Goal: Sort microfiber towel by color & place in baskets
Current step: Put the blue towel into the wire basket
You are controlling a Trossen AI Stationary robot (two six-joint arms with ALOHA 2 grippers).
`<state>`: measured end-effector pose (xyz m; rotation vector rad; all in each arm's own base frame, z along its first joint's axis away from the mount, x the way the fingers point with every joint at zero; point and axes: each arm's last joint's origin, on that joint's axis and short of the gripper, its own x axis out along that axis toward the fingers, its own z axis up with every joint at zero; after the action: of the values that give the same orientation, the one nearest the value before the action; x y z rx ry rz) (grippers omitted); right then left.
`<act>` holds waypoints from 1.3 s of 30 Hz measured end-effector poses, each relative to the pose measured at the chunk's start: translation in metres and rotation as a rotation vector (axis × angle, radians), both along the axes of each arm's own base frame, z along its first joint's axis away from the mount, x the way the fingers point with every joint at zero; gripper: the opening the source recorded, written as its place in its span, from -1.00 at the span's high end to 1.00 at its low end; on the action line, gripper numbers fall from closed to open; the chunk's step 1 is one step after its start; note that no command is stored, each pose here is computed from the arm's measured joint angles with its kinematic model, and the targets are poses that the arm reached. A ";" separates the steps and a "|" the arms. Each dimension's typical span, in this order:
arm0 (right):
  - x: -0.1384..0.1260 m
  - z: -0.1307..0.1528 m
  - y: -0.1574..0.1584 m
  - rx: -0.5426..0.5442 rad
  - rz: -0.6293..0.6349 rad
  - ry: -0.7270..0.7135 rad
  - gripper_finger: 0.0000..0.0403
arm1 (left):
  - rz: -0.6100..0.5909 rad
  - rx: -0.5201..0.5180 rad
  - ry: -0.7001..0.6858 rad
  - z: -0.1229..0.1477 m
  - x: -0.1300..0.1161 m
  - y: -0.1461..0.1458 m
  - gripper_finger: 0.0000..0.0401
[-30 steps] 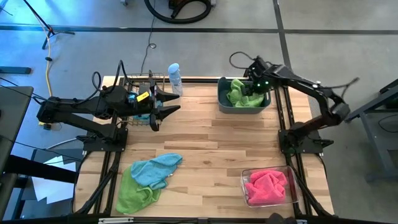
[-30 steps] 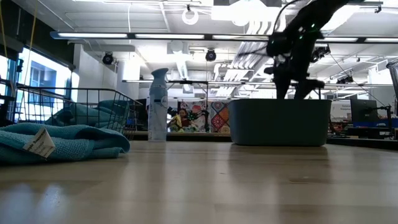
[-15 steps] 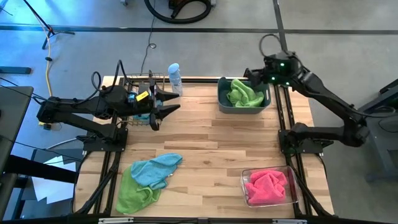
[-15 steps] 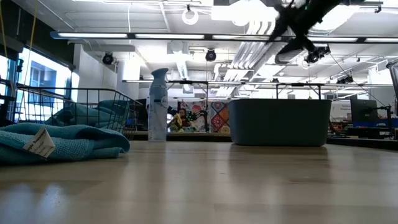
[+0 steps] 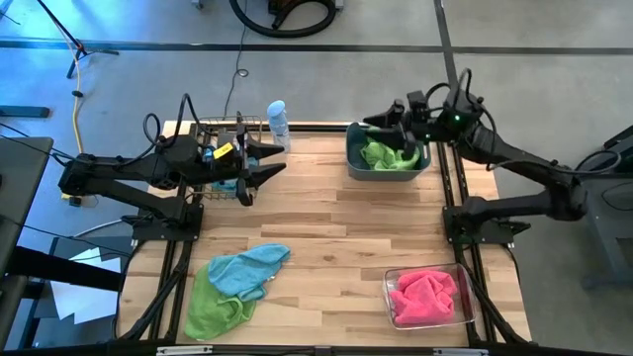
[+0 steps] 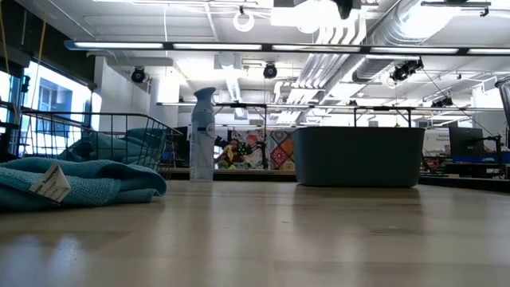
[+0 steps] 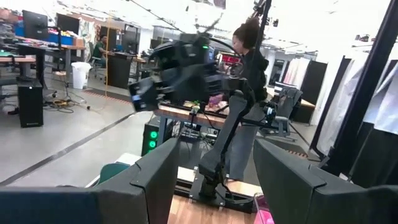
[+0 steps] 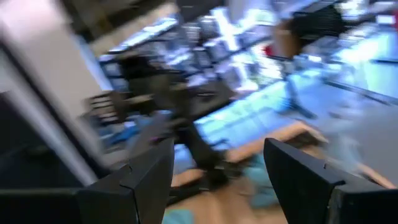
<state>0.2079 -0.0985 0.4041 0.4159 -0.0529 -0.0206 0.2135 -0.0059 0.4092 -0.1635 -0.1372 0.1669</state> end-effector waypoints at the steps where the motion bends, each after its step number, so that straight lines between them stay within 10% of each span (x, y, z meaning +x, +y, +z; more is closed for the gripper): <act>1: 0.002 0.002 0.005 -0.009 0.035 -0.018 -0.21 | 0.004 -0.001 -0.003 0.000 0.000 0.000 0.03; 11: 0.009 0.007 0.060 -0.049 0.246 -0.032 -0.21 | 0.009 -0.012 -0.012 0.001 0.000 0.000 0.03; 20: 0.015 -0.007 0.089 -0.251 0.101 0.105 -0.21 | 0.009 -0.009 0.024 0.000 -0.006 0.001 0.03; 39: 0.014 -0.005 0.089 -0.264 0.033 0.089 -0.21 | 0.011 0.011 0.063 -0.003 -0.009 0.001 0.03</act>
<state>0.2219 -0.0100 0.3995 0.1519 0.0384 0.0002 0.2047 -0.0051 0.4063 -0.1459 -0.0762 0.1823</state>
